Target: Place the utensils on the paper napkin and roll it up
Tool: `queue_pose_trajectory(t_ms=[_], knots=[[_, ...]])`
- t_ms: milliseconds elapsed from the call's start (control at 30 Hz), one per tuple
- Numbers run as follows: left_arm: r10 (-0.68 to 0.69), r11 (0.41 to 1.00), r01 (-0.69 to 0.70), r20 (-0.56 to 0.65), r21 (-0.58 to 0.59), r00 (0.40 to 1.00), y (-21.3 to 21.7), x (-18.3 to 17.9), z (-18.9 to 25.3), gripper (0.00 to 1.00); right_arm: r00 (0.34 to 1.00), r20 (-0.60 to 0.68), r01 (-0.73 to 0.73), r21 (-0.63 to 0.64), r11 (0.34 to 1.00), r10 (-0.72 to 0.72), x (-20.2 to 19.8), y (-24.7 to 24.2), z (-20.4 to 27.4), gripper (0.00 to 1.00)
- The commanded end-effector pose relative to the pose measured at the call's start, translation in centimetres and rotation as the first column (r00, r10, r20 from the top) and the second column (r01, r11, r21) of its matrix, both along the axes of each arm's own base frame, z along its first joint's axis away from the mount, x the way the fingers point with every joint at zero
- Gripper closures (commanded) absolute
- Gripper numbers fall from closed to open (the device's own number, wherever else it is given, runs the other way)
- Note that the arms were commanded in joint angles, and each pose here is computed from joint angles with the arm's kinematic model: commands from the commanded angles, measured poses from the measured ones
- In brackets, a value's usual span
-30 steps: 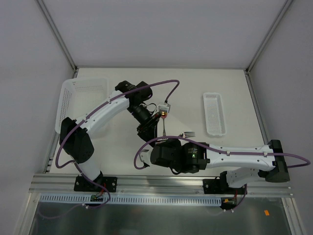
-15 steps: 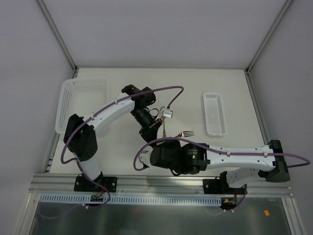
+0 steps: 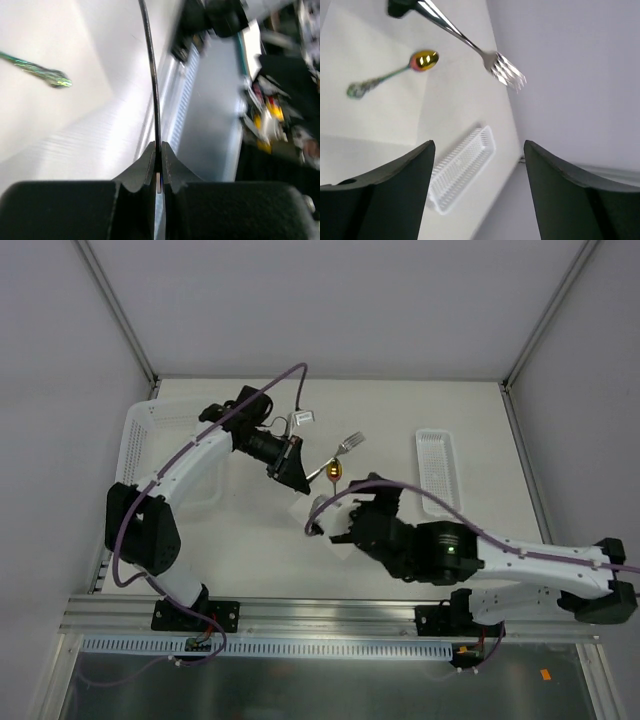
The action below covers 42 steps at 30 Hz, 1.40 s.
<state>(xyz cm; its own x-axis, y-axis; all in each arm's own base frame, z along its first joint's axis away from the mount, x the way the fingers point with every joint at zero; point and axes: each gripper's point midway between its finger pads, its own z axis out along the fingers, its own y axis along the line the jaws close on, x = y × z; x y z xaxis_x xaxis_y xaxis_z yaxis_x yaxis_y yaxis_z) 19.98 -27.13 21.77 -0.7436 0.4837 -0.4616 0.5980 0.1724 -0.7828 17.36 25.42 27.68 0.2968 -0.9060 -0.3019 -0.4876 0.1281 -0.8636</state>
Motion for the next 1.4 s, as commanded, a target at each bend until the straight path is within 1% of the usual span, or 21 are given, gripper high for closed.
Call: queue_pose_trajectory(t_ms=[0,33,100,133,200,233,267,400,500,567,633,700,833,900,933,967,1033,1200,1267,1300,1367], knots=[[0.256,0.966,-0.251,0.114,-0.063,0.960,-0.1,4.9,3.2,1.00,0.969,-0.163,0.245,0.610,0.754,-0.183,1.9,-4.5,7.4,0.25],[0.299,0.952,-0.277,0.201,-0.128,0.933,-0.5,6.2,4.6,1.00,0.959,-0.242,0.281,0.717,0.638,-0.150,1.7,-5.7,8.3,0.25],[0.384,0.922,-0.362,0.217,-0.135,0.897,-0.4,7.3,4.2,1.00,0.918,-0.389,0.378,0.808,0.452,-0.075,2.6,-6.1,8.0,0.27],[0.438,0.896,-0.402,0.226,-0.189,0.870,-0.7,8.1,5.6,1.00,0.881,-0.471,0.458,0.826,0.329,-0.043,2.6,-5.9,7.2,0.28],[0.508,0.860,-0.476,0.220,-0.186,0.833,-0.8,8.8,5.1,1.00,0.840,-0.543,0.530,0.816,0.230,-0.010,3.3,-5.3,6.6,0.30],[0.526,0.848,-0.481,0.244,-0.220,0.815,-1.0,9.0,5.8,1.00,0.811,-0.585,0.575,0.803,0.153,0.023,3.4,-4.5,6.5,0.31],[0.535,0.843,-0.494,0.240,-0.215,0.810,-1.1,9.0,5.4,1.00,0.792,-0.611,0.603,0.787,0.133,0.025,3.8,-3.6,5.7,0.30],[0.581,0.813,-0.545,0.214,-0.205,0.785,-1.5,9.3,4.8,1.00,0.755,-0.647,0.653,0.757,-0.032,0.109,5.9,-0.4,6.1,0.29],[0.597,0.800,-0.562,0.196,-0.210,0.778,-1.6,9.6,4.9,1.00,0.691,-0.701,0.721,0.682,-0.120,0.177,7.8,1.6,5.4,0.28],[0.599,0.799,-0.564,0.186,-0.211,0.779,-1.7,9.4,5.0,1.00,0.660,-0.723,0.750,0.645,-0.144,0.204,8.7,2.5,4.8,0.24],[0.597,0.799,-0.556,0.191,-0.229,0.779,-1.8,9.4,5.4,1.00,0.631,-0.735,0.775,0.612,-0.155,0.250,9.7,3.6,4.5,0.10],[0.593,0.802,-0.552,0.188,-0.227,0.783,-1.8,9.1,5.1,1.00,0.627,-0.731,0.778,0.603,-0.174,0.270,10.5,3.8,4.9,0.01],[0.594,0.801,-0.557,0.180,-0.218,0.784,-1.5,8.7,4.6,1.00,0.633,-0.729,0.774,0.605,-0.187,0.259,11.7,3.9,5.4,0.10],[0.601,0.796,-0.566,0.171,-0.214,0.780,-1.5,8.7,4.5,1.00,0.615,-0.755,0.788,0.585,-0.191,0.228,12.4,4.0,5.0,0.11],[0.601,0.796,-0.566,0.168,-0.215,0.781,-1.5,8.7,4.5,1.00,0.592,-0.777,0.805,0.558,-0.201,0.214,12.6,4.0,4.6,0.05],[0.602,0.795,-0.565,0.170,-0.221,0.780,-1.5,8.8,4.8,1.00,0.576,-0.786,0.814,0.526,-0.246,0.225,12.8,3.9,5.9,0.01],[0.608,0.790,-0.571,0.162,-0.222,0.778,-1.5,8.9,4.8,1.00,0.527,-0.828,0.844,0.485,-0.228,0.191,13.1,3.9,4.2,0.01],[0.606,0.790,-0.570,0.150,-0.225,0.781,-1.4,8.8,4.9,1.00,0.516,-0.823,0.849,0.455,-0.269,0.236,13.1,2.3,3.0,0.01],[0.607,0.790,-0.571,0.147,-0.223,0.781,-1.4,8.8,4.8,1.00,0.473,-0.847,0.873,0.414,-0.258,0.243,13.1,1.6,2.3,0.01],[0.605,0.791,-0.571,0.146,-0.222,0.782,-1.4,8.7,4.7,1.00,0.467,-0.851,0.874,0.402,-0.274,0.241,13.4,1.3,2.0,0.01],[0.605,0.791,-0.572,0.140,-0.218,0.784,-1.4,8.7,4.4,1.00,0.473,-0.834,0.876,0.412,-0.249,0.284,13.4,1.9,1.4,0.01]])
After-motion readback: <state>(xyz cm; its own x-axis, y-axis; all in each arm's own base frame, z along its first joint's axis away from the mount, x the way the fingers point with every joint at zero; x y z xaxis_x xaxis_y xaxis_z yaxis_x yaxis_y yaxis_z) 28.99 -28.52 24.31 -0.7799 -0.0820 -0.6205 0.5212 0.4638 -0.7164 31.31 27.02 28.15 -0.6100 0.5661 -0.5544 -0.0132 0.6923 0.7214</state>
